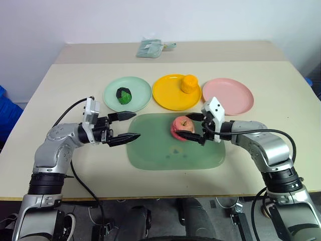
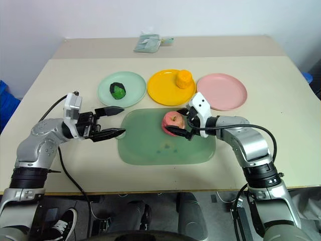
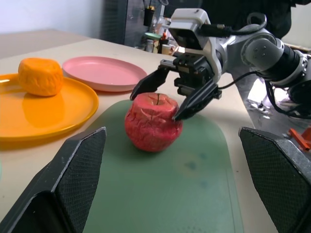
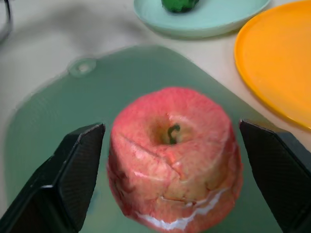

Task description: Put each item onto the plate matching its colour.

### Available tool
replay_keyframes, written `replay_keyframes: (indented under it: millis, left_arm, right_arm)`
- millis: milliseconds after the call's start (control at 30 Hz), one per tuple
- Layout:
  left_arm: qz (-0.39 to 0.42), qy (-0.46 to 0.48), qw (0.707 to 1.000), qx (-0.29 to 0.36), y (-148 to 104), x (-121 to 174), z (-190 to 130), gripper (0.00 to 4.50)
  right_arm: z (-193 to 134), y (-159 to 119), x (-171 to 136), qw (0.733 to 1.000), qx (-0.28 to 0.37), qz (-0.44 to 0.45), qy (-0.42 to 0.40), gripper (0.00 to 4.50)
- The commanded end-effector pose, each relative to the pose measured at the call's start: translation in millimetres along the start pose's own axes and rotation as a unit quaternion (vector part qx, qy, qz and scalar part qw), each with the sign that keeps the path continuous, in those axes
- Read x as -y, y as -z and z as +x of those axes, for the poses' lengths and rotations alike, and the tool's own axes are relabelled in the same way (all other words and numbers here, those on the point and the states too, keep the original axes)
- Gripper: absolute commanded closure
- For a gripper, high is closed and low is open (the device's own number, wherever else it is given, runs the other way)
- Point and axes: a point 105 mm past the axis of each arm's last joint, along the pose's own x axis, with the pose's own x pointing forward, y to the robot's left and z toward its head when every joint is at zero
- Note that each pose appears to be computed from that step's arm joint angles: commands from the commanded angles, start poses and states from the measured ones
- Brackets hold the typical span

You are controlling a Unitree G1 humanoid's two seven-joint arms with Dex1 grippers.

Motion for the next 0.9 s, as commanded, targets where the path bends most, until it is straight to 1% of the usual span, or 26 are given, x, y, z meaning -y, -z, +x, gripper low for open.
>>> replay_keyframes:
  millis: [33, 133, 167, 200, 267, 367, 500, 567, 633, 700, 767, 800, 833, 867, 900]
  left_arm:
    - [0.026, -0.002, 1.000, 0.008, -9, 2, -1, 0.00]
    - [0.027, -0.004, 1.000, 0.008, -9, 2, -2, 0.00]
    - [0.027, -0.004, 1.000, 0.008, -9, 2, -2, 0.00]
    - [0.027, -0.004, 1.000, 0.008, -9, 2, -2, 0.00]
    - [0.022, 0.002, 1.000, 0.007, -8, 3, -2, 0.00]
    - [0.036, 0.012, 0.999, -0.013, -3, 4, -1, 0.00]
    - [0.046, 0.016, 0.999, -0.010, -2, 3, 4, 0.00]
    - [0.054, 0.021, 0.998, -0.005, -4, 3, 9, 0.00]
    - [0.064, 0.026, 0.998, -0.005, -3, 4, 14, 0.00]
    - [0.083, 0.025, 0.996, -0.005, -3, 3, 18, 0.00]
    - [0.099, 0.026, 0.995, -0.006, -2, 2, 21, 0.00]
    - [0.100, 0.024, 0.995, -0.003, -2, 2, 22, 0.00]
    - [0.099, 0.023, 0.995, 0.000, -2, 2, 22, 0.00]
    - [0.101, 0.023, 0.995, -0.001, -2, 2, 23, 0.00]
    - [0.105, 0.024, 0.994, -0.002, -2, 2, 23, 0.00]
  right_arm:
    - [0, 6, 4, 1.000, -0.010, -0.017, 0.011, 0.01]
    - [-2, -2, 6, 1.000, 0.013, -0.008, 0.013, 0.75]
    - [-4, -10, 10, 0.999, 0.032, 0.003, 0.022, 1.14]
    - [-7, -16, 14, 0.998, 0.048, 0.010, 0.031, 1.27]
    - [-17, -28, 29, 0.995, 0.078, 0.018, 0.063, 1.27]
    - [-40, -38, 70, 0.980, 0.111, 0.032, 0.165, 1.27]
    - [-76, -39, 121, 0.944, 0.121, 0.027, 0.306, 1.27]
    - [-94, -32, 143, 0.920, 0.109, 0.026, 0.375, 1.27]
    - [-101, -22, 154, 0.909, 0.091, 0.027, 0.406, 1.27]
    - [-98, -16, 157, 0.907, 0.083, 0.027, 0.411, 1.27]
    - [-94, -16, 157, 0.909, 0.089, 0.026, 0.407, 1.27]
    - [-92, -16, 157, 0.909, 0.101, 0.045, 0.401, 1.27]
    - [-91, -16, 157, 0.910, 0.105, 0.054, 0.397, 0.27]
    - [-91, -15, 157, 0.910, 0.101, 0.046, 0.400, 0.02]
    - [-91, -15, 157, 0.910, 0.102, 0.043, 0.400, 0.02]
